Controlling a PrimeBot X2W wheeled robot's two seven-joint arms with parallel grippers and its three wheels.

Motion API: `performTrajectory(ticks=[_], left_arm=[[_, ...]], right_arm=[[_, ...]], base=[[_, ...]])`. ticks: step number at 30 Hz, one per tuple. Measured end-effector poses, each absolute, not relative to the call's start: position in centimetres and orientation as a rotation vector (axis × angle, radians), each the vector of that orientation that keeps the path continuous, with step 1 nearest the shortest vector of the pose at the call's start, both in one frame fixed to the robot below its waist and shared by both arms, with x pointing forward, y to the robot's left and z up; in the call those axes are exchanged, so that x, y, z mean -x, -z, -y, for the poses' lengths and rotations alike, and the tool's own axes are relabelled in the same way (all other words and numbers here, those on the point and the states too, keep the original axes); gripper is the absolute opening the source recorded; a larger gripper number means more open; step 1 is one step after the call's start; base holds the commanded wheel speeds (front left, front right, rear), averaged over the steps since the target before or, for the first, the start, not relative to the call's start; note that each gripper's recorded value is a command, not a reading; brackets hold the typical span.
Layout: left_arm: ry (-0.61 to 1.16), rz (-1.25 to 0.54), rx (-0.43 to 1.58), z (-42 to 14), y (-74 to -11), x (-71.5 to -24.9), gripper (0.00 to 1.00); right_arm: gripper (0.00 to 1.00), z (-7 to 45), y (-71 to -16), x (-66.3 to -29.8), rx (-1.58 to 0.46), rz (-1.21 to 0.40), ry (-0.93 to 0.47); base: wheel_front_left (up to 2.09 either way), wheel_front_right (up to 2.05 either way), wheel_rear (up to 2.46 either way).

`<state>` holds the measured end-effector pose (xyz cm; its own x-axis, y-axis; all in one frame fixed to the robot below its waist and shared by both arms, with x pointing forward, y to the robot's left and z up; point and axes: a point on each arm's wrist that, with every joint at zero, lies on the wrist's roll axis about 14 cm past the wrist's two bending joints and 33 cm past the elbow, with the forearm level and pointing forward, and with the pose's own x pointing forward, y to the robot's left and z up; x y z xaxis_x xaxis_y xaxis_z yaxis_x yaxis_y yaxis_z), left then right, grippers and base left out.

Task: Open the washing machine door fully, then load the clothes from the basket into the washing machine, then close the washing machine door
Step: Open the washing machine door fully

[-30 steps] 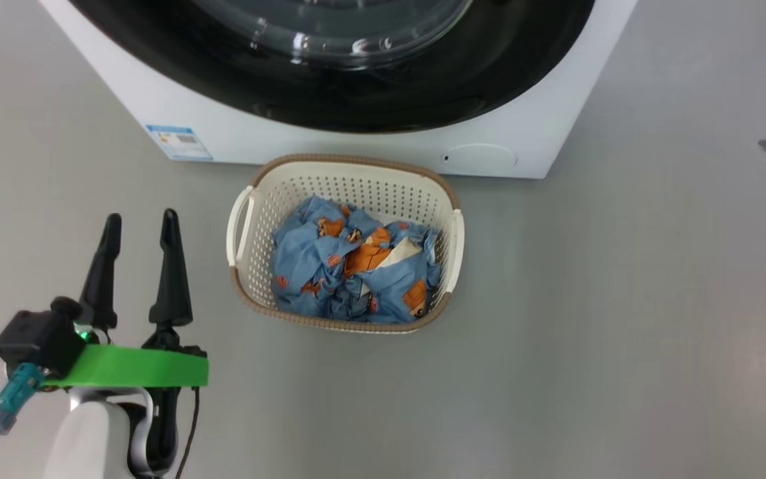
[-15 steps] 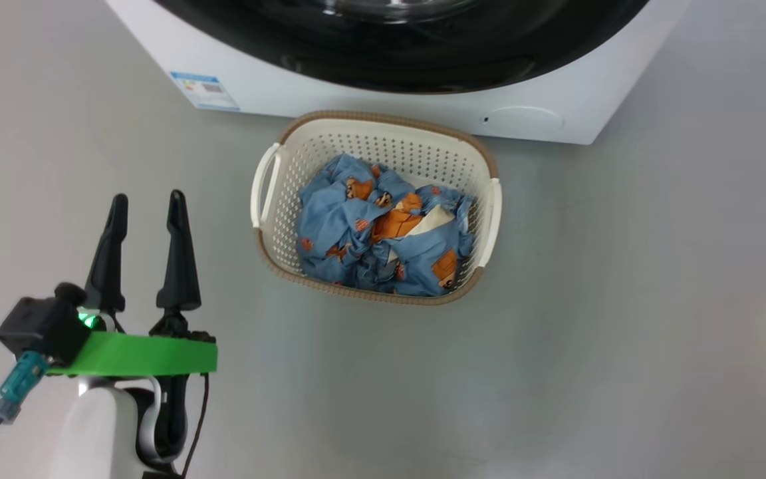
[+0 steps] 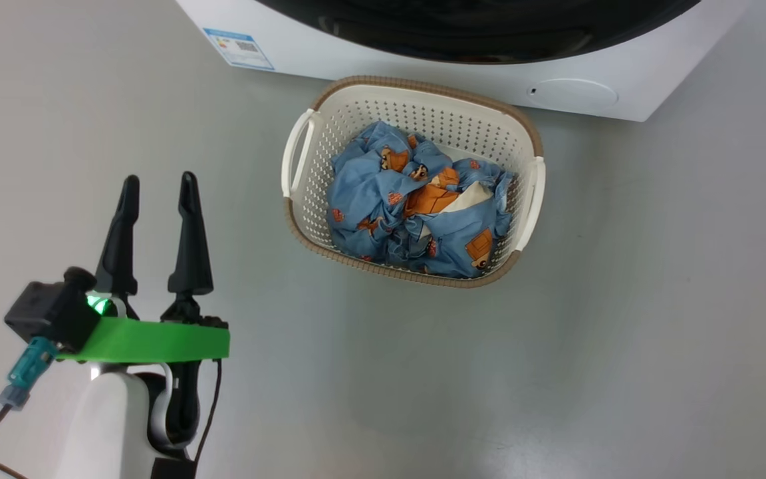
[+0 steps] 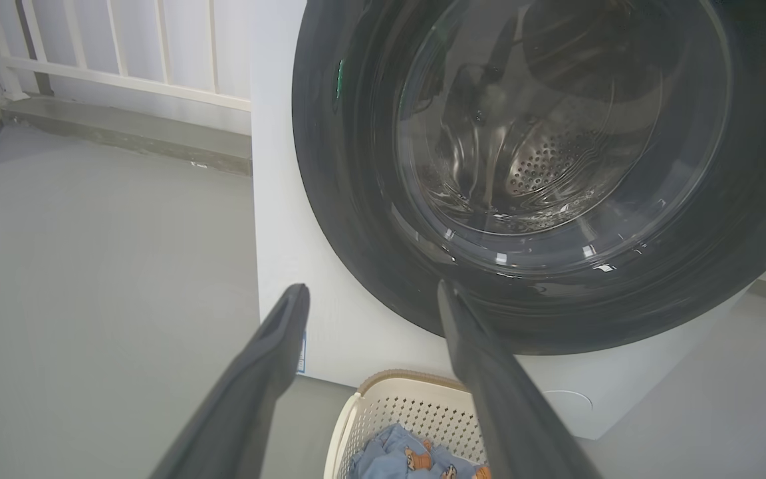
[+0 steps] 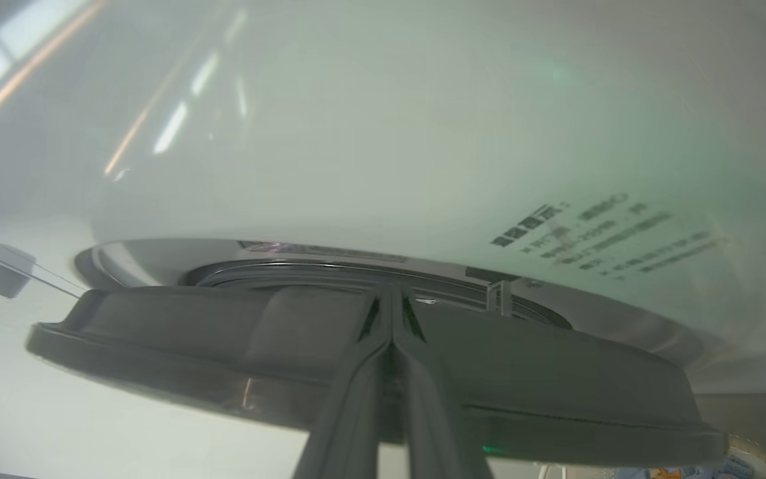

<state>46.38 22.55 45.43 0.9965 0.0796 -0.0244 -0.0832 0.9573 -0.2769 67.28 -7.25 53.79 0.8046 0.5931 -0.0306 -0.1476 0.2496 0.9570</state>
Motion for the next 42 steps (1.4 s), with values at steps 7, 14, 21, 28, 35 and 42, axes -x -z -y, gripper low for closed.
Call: performTrajectory(ticks=[7, 14, 21, 28, 35, 42], left_arm=[[-0.099, -0.022, 0.28, -23.0, -45.1, -46.1, 1.0], [-0.102, -0.014, 0.286, -23.0, -45.4, -46.0, 1.0], [-0.109, 0.018, 0.291, -23.3, -46.8, -45.7, 1.0], [-0.095, 0.032, 0.295, -22.9, -47.8, -44.4, 1.0], [-0.097, 0.043, 0.305, -22.8, -48.7, -42.0, 1.0], [-0.114, 0.049, 0.301, -23.5, -49.2, -39.2, 1.0]], right_arm=[[0.0, 6.2, -53.9, -68.0, -1.21, -0.449, -0.551], [0.0, 5.5, -53.8, -67.2, -1.172, -0.511, -0.584], [0.0, 5.2, -53.7, -64.9, -1.147, -0.548, -0.597], [0.0, 4.1, -53.2, -60.4, -1.147, -0.621, -0.638], [0.0, 2.4, -53.0, -55.0, -1.15, -0.702, -0.685], [0.0, 2.0, -53.4, -50.9, -1.147, -0.732, -0.724]], base=[[0.0, 0.0, 0.0], [0.0, 0.0, 0.0], [0.0, 0.0, 0.0], [0.0, 0.0, 0.0], [0.0, 0.0, 0.0], [0.0, 0.0, 0.0]])
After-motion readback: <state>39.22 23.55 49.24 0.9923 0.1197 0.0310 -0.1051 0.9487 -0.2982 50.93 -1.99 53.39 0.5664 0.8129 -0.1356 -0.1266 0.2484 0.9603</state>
